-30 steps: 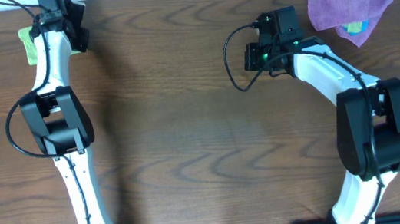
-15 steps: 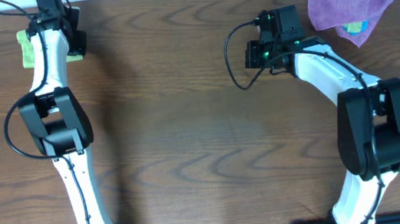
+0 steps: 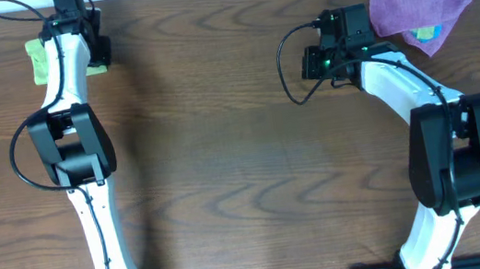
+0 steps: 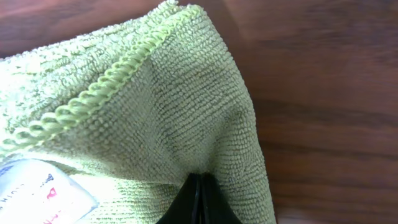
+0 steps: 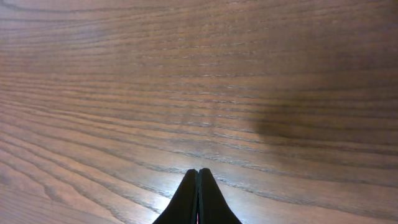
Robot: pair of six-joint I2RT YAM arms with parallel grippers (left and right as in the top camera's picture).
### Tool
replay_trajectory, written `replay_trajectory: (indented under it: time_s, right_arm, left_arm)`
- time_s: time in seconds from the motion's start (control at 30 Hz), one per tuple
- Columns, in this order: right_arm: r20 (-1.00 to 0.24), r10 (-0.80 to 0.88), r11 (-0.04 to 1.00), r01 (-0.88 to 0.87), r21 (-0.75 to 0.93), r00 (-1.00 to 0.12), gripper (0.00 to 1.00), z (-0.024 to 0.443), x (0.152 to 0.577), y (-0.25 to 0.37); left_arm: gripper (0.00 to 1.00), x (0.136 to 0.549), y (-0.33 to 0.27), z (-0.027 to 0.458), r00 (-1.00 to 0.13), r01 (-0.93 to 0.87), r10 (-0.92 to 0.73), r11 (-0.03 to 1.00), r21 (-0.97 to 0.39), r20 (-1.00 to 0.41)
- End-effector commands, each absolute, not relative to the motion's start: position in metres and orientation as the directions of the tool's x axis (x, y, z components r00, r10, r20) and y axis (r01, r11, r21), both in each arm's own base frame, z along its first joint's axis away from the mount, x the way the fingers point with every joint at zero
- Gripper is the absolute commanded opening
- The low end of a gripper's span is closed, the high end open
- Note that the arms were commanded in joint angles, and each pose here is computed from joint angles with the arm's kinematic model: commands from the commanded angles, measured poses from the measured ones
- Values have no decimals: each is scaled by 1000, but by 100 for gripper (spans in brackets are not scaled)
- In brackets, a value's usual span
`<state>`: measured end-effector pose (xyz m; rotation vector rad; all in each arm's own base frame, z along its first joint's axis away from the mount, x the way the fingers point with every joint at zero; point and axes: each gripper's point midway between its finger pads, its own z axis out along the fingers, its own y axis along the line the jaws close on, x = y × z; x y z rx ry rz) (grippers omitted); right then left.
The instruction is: Fold the cloth
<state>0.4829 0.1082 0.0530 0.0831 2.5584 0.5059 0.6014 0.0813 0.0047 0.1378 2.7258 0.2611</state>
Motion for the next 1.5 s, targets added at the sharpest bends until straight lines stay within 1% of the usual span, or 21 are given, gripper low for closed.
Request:
replay_trajectory:
  time_s: [0.0,0.13,0.27,0.33,0.43,0.47,0.6,0.73,0.87,0.97,1.17,1.23,1.3,1.4,1.47]
  right_arm:
    - [-524,161,933,-45,357,-836,2,68,491,98]
    - [-522,165,933,-39,357,-837,2,68,491,95]
    - [-520,167,933,-36,357,-838,1,68,491,94]
    - [-518,163,934,-37,354,-840,1,67,490,93]
    - [-511,155,937,-39,348,-846,1,65,488,92]
    - [-508,157,937,-36,348,-847,1,65,487,91]
    - [-503,162,937,-27,348,-849,1,64,487,87]
    - [-502,173,937,-14,348,-847,1,64,487,81]
    - [-502,180,937,-8,348,-846,1,64,488,77]
    - [-502,181,937,-6,348,-846,1,64,488,77]
    - [-496,181,937,-4,348,-849,1,63,487,77]
    - [-484,180,938,1,347,-856,2,61,484,76]
    - [-460,181,938,13,345,-870,1,57,478,75]
    - [-430,182,942,31,335,-885,1,59,468,68]
    - [-435,172,946,24,324,-884,1,70,463,62]
  left_arm:
    - [6,584,42,-25,-942,106,127,991,86,-311]
    - [5,590,43,-7,-929,100,126,991,93,-349]
    - [5,589,46,-5,-930,93,125,990,110,-346]
    - [5,591,52,-4,-928,80,125,987,140,-350]
    - [5,601,72,7,-915,26,124,968,251,-383]
    - [6,604,76,9,-912,14,123,963,268,-392]
    - [6,614,80,16,-891,-4,121,962,275,-438]
    - [6,632,78,45,-838,-30,128,960,278,-530]
    - [6,634,71,81,-809,-33,136,961,275,-572]
    - [5,623,56,98,-818,3,132,974,225,-560]
    - [6,589,15,128,-850,65,53,998,-6,-524]
    - [6,575,8,133,-874,31,-7,997,-71,-485]
    - [6,551,0,131,-914,-2,-55,991,-131,-401]
    - [6,522,-7,128,-954,-9,-46,992,-126,-296]
    - [6,510,-13,134,-962,10,-19,994,-105,-272]
